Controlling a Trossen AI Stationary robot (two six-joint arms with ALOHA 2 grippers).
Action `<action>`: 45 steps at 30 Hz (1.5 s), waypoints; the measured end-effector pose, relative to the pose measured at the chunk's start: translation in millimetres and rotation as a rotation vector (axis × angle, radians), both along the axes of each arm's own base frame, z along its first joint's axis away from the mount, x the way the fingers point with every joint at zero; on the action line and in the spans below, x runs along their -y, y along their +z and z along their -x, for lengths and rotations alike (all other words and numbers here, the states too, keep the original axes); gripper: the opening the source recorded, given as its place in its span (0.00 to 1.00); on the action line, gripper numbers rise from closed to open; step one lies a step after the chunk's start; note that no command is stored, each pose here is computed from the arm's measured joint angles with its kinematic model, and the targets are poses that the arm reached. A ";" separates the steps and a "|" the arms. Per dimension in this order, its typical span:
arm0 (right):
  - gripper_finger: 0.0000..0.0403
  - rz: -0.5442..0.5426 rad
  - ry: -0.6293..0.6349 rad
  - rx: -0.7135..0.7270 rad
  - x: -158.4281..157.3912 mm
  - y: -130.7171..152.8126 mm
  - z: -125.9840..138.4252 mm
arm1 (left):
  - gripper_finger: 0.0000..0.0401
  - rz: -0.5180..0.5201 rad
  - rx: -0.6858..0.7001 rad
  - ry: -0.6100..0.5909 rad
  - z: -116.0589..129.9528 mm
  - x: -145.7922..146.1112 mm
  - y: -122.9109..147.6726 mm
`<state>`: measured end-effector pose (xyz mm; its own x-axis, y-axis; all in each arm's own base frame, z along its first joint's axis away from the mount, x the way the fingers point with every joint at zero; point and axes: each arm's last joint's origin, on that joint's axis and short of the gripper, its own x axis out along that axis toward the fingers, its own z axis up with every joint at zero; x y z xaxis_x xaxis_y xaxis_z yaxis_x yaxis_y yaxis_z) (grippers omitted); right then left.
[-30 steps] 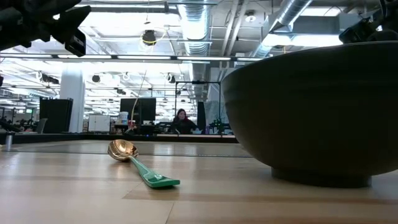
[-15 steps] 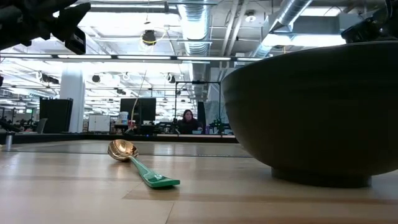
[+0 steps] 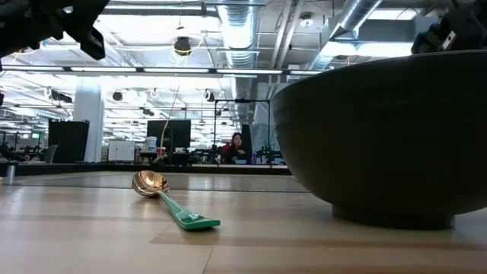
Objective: Pick & Place Utensil
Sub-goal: Put the black bowl on the transparent mat
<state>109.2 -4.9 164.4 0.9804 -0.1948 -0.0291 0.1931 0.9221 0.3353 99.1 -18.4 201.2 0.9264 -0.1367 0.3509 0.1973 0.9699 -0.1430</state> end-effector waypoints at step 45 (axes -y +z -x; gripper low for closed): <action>0.56 0.267 0.384 -0.346 -56.8 63.5 -134.5 | 0.43 -0.292 -0.558 0.065 -91.1 9.6 75.4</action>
<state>243.7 51.9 227.9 0.9245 0.1279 -0.3590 -0.1145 0.9917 0.0584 190.2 -28.0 276.5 0.9688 -0.0911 -0.2304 0.1088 0.9919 0.0654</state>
